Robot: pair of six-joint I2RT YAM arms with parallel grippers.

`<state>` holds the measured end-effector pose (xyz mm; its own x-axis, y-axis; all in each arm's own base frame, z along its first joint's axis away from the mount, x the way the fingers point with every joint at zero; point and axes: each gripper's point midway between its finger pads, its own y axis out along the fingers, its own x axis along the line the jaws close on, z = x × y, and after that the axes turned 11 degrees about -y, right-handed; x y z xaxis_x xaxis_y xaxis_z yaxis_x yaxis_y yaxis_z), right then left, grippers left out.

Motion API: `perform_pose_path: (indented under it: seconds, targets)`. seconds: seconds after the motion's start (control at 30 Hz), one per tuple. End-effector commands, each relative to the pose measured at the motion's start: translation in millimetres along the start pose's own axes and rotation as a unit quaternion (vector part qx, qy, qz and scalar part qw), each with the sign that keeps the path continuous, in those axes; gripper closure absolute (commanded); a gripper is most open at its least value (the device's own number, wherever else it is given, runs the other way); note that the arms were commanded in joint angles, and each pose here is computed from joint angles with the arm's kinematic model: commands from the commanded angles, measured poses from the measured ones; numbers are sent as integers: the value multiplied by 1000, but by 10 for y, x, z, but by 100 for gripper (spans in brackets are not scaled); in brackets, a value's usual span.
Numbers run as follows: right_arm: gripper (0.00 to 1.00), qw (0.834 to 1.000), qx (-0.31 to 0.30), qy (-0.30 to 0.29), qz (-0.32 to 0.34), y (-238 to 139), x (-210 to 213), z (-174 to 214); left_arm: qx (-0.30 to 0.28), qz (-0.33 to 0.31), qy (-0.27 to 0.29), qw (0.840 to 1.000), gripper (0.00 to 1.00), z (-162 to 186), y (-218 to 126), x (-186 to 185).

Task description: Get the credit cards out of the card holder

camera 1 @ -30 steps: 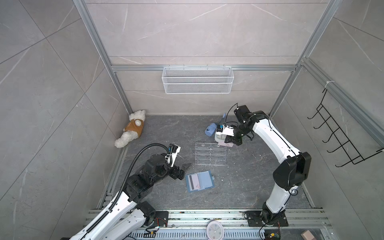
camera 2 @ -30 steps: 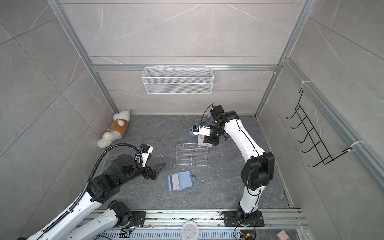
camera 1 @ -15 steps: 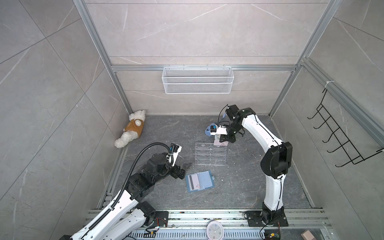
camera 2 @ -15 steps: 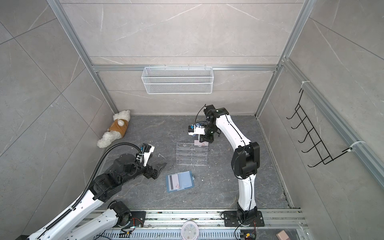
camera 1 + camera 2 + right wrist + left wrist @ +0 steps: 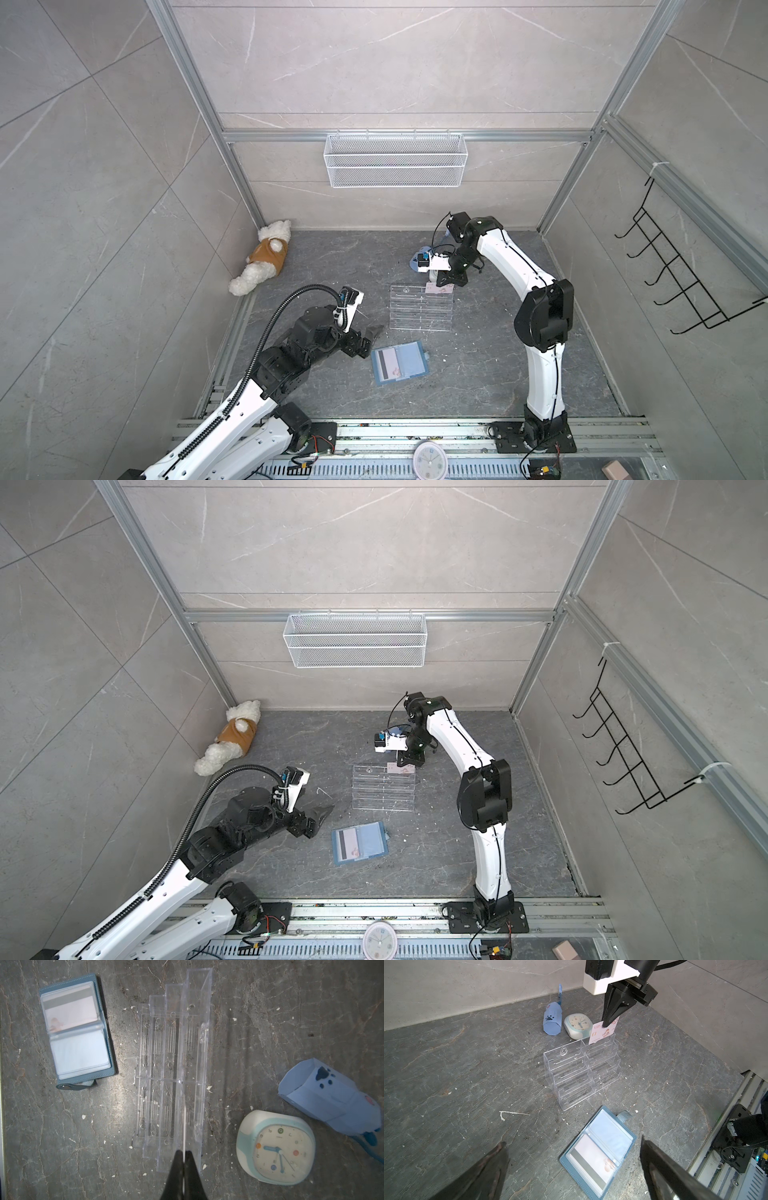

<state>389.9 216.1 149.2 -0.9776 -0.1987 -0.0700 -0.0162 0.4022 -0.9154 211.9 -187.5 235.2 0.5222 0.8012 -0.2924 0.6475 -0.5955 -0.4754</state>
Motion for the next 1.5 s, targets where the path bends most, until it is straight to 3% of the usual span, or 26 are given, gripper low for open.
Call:
perform_pose_path:
  seconds: [0.0,1.0,1.13,1.2,1.37,1.4,1.43,1.47]
  targets:
    - [100,1000,-5,-3,-14,33,22,-37,-17,4,11,1000,0,-74,0,-21]
    - [98,998,-7,32,-53,290,87,17,-9,11,9,1000,0,-43,18,-46]
    - [83,999,1,36,-32,274,-4,34,-11,6,8,1000,0,-54,21,-28]
    - [65,999,5,36,-21,241,-50,34,-12,7,6,1000,0,-61,19,-31]
    - [43,1000,3,21,16,53,-157,-48,-9,8,0,1000,0,-48,44,-35]
    - [26,999,3,17,27,-16,-182,-72,-8,9,-1,1000,0,-45,52,-39]
    - [1,999,1,13,37,-81,-204,-102,-7,10,-4,1000,0,-43,58,-40]
    - [0,999,0,10,49,-148,-234,-126,-7,10,-6,1000,0,-42,65,-42]
